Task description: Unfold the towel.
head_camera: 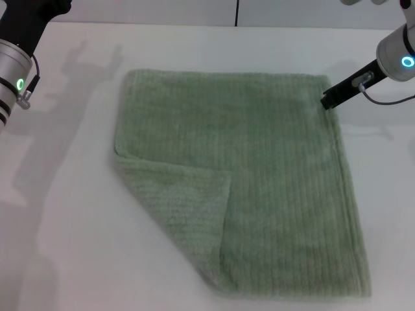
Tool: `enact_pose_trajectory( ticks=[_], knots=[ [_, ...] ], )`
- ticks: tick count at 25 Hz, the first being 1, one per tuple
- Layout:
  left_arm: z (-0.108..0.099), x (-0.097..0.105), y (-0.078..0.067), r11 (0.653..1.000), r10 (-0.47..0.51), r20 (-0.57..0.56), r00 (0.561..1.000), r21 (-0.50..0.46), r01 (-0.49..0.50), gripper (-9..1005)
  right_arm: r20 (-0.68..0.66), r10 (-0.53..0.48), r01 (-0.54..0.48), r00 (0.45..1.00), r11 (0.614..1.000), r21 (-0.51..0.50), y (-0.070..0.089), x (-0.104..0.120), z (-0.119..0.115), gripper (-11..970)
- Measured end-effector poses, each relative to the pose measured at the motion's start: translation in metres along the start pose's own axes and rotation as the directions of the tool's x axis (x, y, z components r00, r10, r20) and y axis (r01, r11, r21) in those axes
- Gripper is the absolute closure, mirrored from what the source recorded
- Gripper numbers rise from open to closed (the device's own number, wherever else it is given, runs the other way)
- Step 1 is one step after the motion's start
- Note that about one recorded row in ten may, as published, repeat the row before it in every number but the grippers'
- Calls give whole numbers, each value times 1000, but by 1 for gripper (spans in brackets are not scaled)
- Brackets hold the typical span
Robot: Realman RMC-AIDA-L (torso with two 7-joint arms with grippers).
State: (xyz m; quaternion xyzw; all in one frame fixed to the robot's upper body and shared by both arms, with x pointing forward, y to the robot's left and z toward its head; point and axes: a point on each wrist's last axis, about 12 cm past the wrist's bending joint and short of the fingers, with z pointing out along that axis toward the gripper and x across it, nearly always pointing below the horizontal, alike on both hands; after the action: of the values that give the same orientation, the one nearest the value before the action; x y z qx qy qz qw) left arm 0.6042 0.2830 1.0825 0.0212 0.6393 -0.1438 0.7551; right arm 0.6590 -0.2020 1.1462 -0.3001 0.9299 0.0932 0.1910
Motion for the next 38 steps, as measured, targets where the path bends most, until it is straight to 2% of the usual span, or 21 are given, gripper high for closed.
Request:
enact_pose_trajectory(
  ticks=[10,38],
  knots=[
    [0,0,-1,1000,-5,2,1000,1,5,193,-30,-38,38,999,999,-4,3,-6,5,960],
    [1,0,-2,1000,-6,3,1000,7,6,195,-61,-80,81,995,997,8,3,0,20,960]
  ],
)
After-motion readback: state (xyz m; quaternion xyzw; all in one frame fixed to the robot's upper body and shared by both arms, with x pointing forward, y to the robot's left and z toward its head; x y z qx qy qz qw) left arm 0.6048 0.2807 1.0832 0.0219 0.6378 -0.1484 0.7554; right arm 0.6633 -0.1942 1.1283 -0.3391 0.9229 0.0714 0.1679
